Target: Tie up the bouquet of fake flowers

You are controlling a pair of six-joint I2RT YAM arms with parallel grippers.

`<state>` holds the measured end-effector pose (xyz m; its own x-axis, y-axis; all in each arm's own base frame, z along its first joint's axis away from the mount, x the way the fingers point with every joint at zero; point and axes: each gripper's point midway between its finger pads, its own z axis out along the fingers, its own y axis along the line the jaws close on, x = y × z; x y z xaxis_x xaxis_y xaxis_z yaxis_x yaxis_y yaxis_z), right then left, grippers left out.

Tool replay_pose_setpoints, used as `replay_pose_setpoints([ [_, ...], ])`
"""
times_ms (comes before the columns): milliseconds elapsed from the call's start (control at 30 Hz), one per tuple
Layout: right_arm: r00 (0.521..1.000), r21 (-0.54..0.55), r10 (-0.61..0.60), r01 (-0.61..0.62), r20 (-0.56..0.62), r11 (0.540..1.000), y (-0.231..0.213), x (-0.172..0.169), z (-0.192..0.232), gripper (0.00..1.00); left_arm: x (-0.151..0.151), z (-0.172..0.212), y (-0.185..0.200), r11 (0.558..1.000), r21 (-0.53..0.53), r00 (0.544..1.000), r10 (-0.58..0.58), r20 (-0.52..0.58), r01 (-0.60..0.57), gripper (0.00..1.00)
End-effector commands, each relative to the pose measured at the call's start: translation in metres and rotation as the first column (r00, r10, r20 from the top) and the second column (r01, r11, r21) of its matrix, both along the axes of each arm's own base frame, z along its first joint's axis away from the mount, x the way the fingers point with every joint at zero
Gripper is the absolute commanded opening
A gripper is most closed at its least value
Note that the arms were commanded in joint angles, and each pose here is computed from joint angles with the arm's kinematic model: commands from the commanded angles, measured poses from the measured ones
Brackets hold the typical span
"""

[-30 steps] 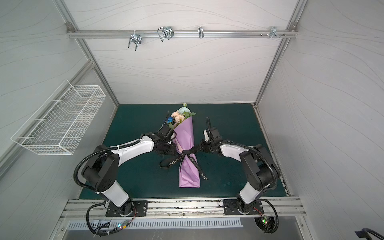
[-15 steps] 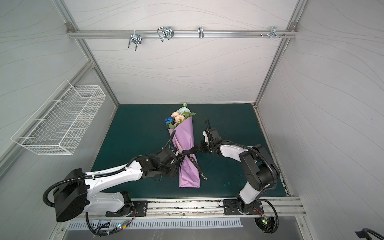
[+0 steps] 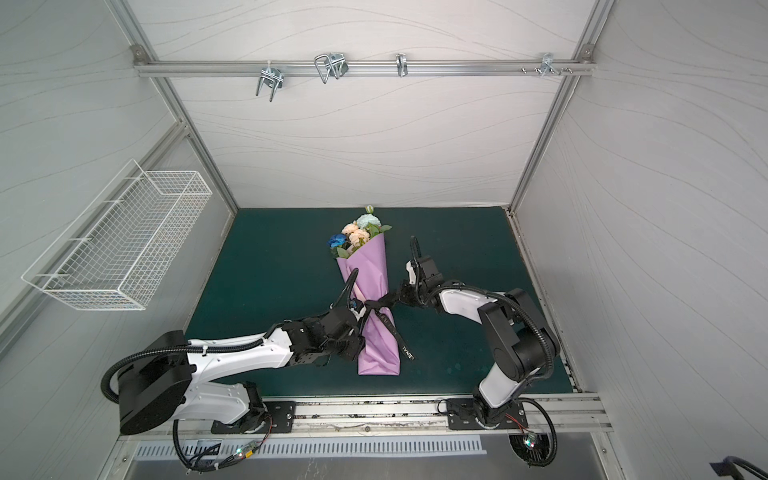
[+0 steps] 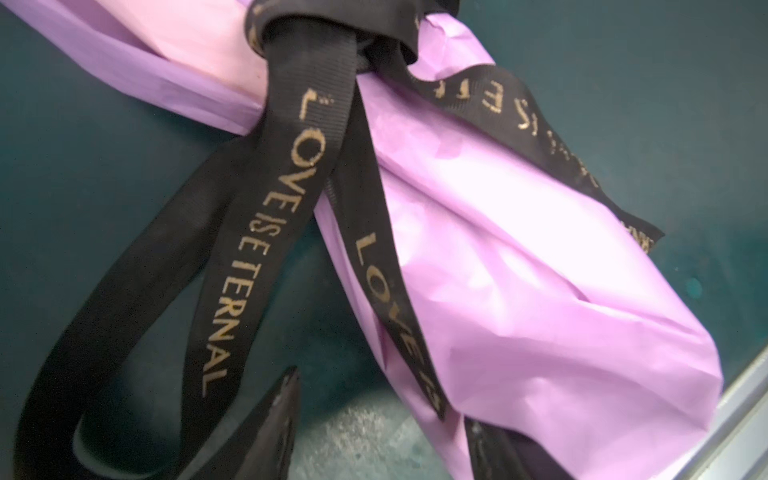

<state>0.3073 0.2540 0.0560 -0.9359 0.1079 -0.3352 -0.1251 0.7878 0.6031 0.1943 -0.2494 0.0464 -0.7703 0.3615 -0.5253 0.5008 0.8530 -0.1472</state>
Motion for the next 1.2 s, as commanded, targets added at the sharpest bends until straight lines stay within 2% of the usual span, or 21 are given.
replay_pose_setpoints([
  [0, 1.000, 0.001, 0.001, -0.001, -0.012, 1.000, 0.003, -0.001, -0.001, 0.00, 0.022, 0.023, -0.017, 0.999, -0.035, 0.995, 0.021, 0.094, -0.018, 0.59],
  [167, 1.000, 0.007, 0.001, -0.001, -0.008, 1.000, 0.003, -0.001, 0.000, 0.00, 0.028, 0.024, -0.018, 0.999, -0.015, 0.994, 0.044, 0.099, -0.042, 0.46],
  [300, 1.000, 0.008, 0.001, -0.001, -0.010, 1.000, 0.002, -0.002, -0.001, 0.00, 0.030, 0.023, -0.014, 0.998, 0.002, 0.993, 0.062, 0.099, -0.062, 0.26],
  [400, 1.000, 0.010, 0.003, -0.003, -0.008, 1.000, 0.003, -0.002, 0.000, 0.00, 0.030, 0.028, -0.008, 0.997, 0.007, 0.991, 0.082, 0.106, -0.083, 0.02],
  [433, 1.000, 0.009, 0.004, -0.004, -0.007, 1.000, 0.003, -0.002, 0.000, 0.00, 0.029, 0.028, -0.004, 0.996, 0.011, 0.990, 0.092, 0.105, -0.093, 0.00],
  [600, 1.000, 0.004, 0.003, -0.003, -0.001, 1.000, 0.002, -0.001, 0.001, 0.00, 0.018, 0.026, 0.014, 0.991, 0.017, 0.988, 0.130, 0.079, -0.132, 0.00],
  [800, 1.000, 0.008, -0.007, 0.007, 0.012, 1.000, 0.000, 0.004, 0.007, 0.00, -0.006, 0.005, 0.041, 0.974, 0.047, 0.974, 0.222, -0.035, -0.220, 0.00],
  [1000, 0.999, 0.005, -0.023, 0.023, 0.031, 1.000, -0.007, 0.012, 0.015, 0.00, -0.029, -0.012, 0.064, 0.949, 0.060, 0.938, 0.315, -0.145, -0.309, 0.00],
  [1167, 0.998, 0.006, -0.040, 0.040, 0.039, 0.999, -0.013, 0.019, 0.018, 0.00, -0.033, -0.022, 0.086, 0.920, 0.096, 0.899, 0.392, -0.196, -0.380, 0.00],
])
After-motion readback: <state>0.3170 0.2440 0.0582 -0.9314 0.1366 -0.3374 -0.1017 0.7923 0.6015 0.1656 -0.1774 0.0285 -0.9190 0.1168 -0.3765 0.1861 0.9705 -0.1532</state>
